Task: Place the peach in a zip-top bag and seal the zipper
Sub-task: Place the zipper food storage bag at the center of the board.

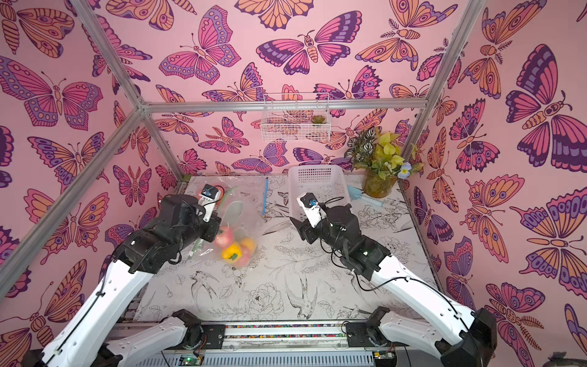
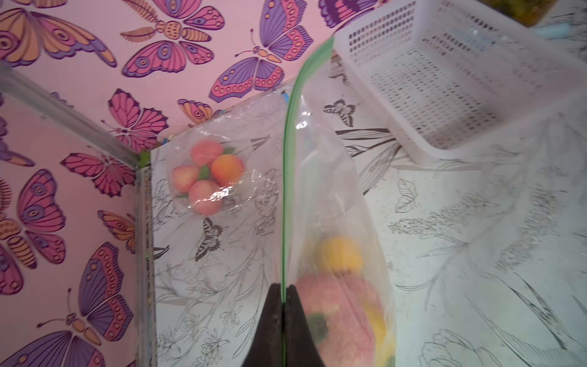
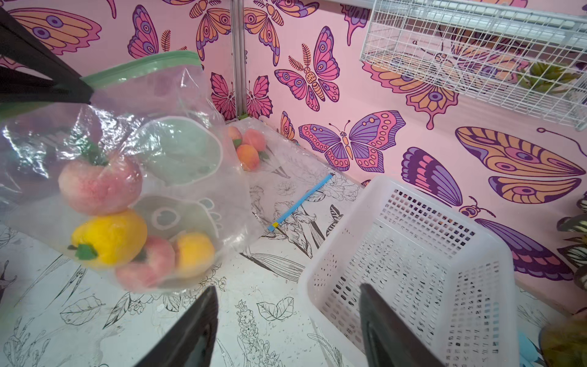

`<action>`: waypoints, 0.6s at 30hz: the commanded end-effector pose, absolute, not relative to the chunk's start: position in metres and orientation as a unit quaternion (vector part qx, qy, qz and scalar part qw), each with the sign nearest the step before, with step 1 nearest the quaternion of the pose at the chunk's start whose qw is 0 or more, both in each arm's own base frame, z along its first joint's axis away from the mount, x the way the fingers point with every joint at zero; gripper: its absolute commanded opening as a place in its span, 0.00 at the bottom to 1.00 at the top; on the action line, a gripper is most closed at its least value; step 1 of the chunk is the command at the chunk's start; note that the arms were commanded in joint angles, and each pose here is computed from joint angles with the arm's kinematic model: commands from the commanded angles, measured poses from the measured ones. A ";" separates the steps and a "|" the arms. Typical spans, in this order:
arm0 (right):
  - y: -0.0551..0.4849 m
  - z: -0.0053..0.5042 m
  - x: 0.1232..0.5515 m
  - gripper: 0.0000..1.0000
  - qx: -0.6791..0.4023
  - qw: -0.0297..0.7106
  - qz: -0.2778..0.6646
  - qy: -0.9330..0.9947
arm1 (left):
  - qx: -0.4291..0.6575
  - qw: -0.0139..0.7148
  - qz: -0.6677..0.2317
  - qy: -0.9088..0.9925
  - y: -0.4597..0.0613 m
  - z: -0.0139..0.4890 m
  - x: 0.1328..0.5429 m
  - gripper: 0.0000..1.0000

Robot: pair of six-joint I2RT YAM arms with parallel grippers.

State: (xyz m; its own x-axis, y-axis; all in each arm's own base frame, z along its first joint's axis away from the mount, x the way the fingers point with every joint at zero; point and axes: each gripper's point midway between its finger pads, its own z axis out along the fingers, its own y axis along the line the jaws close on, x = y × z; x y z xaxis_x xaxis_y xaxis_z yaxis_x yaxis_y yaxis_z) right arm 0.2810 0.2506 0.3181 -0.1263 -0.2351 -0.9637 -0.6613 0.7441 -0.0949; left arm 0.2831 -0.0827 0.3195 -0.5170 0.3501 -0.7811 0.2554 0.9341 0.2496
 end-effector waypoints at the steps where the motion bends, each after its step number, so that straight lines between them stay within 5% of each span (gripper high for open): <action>1: 0.242 0.322 0.282 0.71 -0.301 0.595 0.166 0.727 | 0.119 0.476 0.126 0.862 -0.046 0.328 0.290 0.00; 18: 0.237 0.308 0.283 0.71 -0.303 0.582 0.148 0.740 | 0.015 0.448 0.285 0.847 0.066 0.322 0.310 0.00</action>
